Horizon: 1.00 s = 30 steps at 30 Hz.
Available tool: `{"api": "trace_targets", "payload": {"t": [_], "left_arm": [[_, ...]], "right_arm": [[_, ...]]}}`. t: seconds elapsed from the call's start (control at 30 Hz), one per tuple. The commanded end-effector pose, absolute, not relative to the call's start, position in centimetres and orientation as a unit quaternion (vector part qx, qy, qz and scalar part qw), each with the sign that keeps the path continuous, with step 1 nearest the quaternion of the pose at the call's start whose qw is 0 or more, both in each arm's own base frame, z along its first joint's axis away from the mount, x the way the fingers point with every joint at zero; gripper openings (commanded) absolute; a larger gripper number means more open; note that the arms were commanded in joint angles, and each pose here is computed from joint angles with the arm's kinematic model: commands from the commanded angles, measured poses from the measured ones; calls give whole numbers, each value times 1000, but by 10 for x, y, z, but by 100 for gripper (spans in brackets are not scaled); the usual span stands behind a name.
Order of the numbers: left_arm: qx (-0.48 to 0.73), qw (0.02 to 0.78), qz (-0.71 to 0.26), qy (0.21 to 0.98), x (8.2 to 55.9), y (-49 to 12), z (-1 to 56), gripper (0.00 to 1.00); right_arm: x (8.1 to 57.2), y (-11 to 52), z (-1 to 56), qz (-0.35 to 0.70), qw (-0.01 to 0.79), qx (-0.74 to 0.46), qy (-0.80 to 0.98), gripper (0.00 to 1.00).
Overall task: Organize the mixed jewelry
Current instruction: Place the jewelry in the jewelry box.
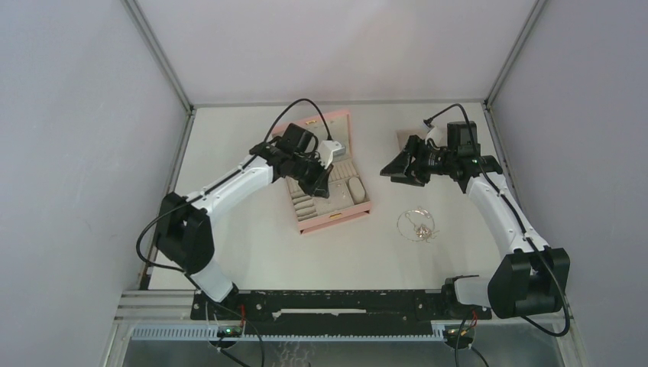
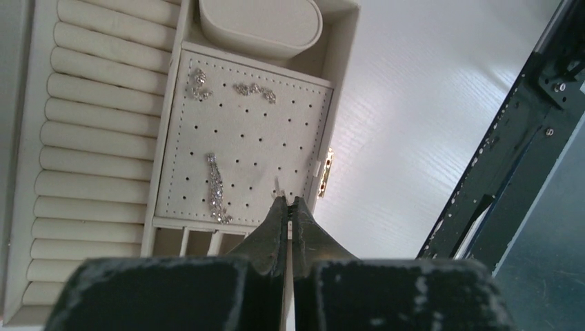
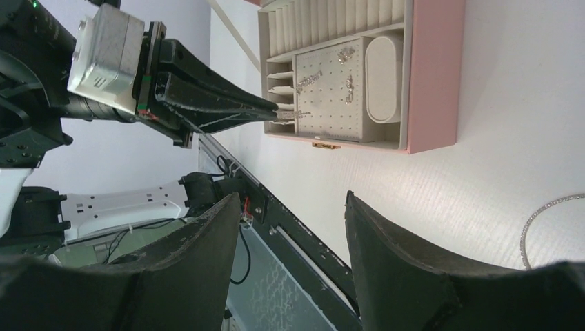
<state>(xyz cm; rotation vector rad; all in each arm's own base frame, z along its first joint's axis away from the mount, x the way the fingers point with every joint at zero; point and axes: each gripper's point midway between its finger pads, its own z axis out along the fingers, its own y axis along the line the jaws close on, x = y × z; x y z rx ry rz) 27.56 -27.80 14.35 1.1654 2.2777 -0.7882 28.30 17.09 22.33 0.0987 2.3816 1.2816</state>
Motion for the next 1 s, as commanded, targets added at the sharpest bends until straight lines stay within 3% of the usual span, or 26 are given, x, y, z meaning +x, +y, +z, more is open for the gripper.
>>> {"api": "trace_targets", "payload": {"t": [0.0, 0.97], "left_arm": [[395, 208, -288, 847, 283, -283, 147, 0], [342, 124, -281, 888, 305, -300, 122, 0]], "right_arm": [[289, 169, 244, 459, 254, 10, 851, 66], [292, 168, 236, 453, 246, 12, 857, 66]]}}
